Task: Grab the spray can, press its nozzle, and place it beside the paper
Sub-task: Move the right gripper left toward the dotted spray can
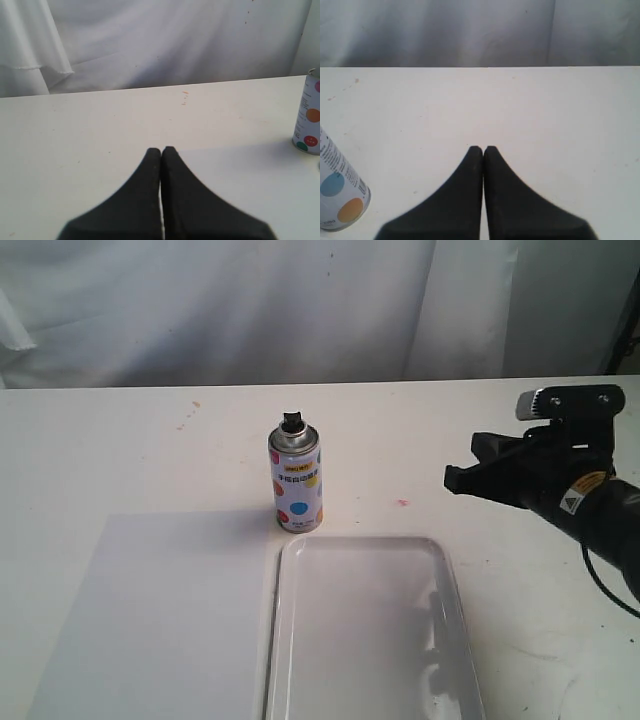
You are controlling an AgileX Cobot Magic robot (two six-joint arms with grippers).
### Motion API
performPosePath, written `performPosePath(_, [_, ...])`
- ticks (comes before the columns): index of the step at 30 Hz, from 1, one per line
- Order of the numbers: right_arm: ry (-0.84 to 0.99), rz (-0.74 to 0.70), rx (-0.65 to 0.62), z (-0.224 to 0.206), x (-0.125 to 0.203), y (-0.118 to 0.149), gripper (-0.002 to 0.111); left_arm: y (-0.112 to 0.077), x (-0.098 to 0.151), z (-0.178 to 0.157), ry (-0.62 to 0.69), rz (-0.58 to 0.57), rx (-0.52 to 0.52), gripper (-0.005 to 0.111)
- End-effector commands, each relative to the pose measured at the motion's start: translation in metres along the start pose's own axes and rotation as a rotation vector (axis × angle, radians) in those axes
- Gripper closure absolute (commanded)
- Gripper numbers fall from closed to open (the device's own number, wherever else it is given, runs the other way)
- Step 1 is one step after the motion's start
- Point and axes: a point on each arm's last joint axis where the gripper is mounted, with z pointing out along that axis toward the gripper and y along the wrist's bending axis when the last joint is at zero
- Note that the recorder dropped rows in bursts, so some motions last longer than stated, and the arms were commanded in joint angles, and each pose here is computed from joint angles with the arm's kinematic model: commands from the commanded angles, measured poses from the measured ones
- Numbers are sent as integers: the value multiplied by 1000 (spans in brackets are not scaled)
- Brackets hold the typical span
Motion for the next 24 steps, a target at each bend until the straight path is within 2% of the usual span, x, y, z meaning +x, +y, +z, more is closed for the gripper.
performPosePath(1, [20,-28,-73,7,7,6,108,0,1,0,-3,-4,6,107])
performPosePath(8, [-50,-310,-352,35,-12,31,108,0,1,0,-3,-4,6,107])
performPosePath(12, [28,-320,-479,55,4,38,107,0,1,0,-3,-4,6,107])
performPosePath(16, [39,-292,-517,59,14,40,90,0,1,0,-3,-4,6,107])
performPosePath(19, [22,-272,-531,59,13,41,69,0,1,0,-3,-4,6,107])
performPosePath(21, [1,-255,-542,58,11,42,50,0,1,0,-3,-4,6,107])
performPosePath(24, [-11,-211,-516,60,8,41,32,0,1,0,-3,-4,6,107])
